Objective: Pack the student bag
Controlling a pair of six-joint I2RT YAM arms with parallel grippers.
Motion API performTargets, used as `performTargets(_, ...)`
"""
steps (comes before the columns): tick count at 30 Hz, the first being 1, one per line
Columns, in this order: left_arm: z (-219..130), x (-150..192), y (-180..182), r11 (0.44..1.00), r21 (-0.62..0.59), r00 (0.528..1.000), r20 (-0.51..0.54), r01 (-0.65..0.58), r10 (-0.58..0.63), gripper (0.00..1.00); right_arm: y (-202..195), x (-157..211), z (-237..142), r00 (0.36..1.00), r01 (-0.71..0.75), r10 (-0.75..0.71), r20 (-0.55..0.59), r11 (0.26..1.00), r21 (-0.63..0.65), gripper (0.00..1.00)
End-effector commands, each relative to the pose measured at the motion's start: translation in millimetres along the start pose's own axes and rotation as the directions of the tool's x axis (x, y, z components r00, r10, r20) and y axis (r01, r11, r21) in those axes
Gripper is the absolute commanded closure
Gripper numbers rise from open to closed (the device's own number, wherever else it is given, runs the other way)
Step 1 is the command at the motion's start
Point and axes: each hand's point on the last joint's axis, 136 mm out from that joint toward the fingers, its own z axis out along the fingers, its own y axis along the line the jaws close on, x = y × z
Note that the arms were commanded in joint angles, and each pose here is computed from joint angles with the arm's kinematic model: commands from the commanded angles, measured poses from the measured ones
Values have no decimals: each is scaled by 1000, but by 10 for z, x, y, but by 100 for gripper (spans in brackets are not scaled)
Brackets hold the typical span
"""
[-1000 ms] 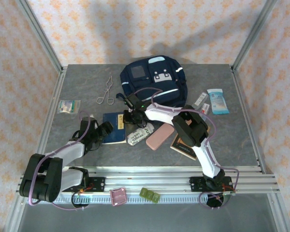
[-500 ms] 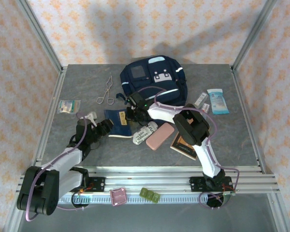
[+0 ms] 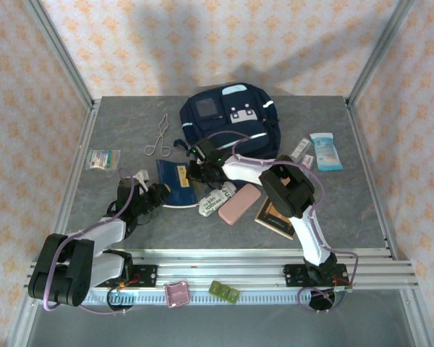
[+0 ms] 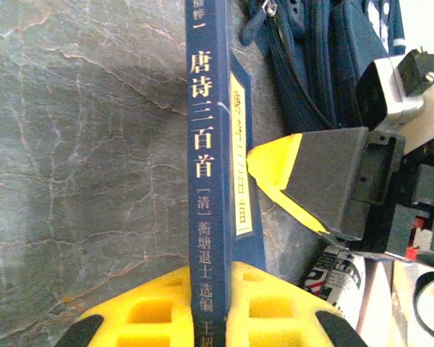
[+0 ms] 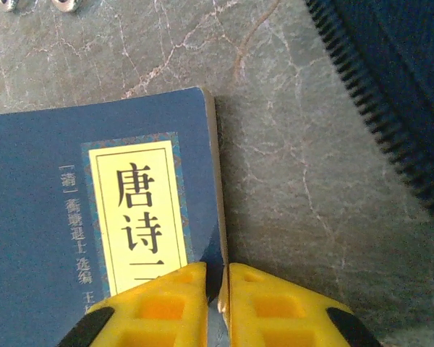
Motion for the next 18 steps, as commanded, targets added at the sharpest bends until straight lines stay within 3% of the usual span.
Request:
performTargets(1, -91, -224, -371, 994, 82, 996, 56, -76, 72, 100, -135, 191, -79, 997, 12, -9, -74, 999, 36, 81)
performTargets(5, -284, -451, -704, 982, 135, 985, 132, -129, 112, 100, 20, -134, -546, 999, 39, -38, 26, 999, -23, 66)
performTargets(13, -582, -759, -1365, 939, 310, 974, 208, -147, 84, 100, 65, -624, -1733, 963, 100, -70, 262, 989, -105, 48)
performTargets(15, -625, -783, -1518, 918, 366, 976, 204, -153, 81, 100, 76, -658, -2038, 944, 119, -56, 326, 977, -177, 39)
performTargets(18, -679, -772, -1754, 873, 463, 981, 178, -155, 80, 100, 187, -596, -2432, 909, 194, -56, 413, 933, -302, 9)
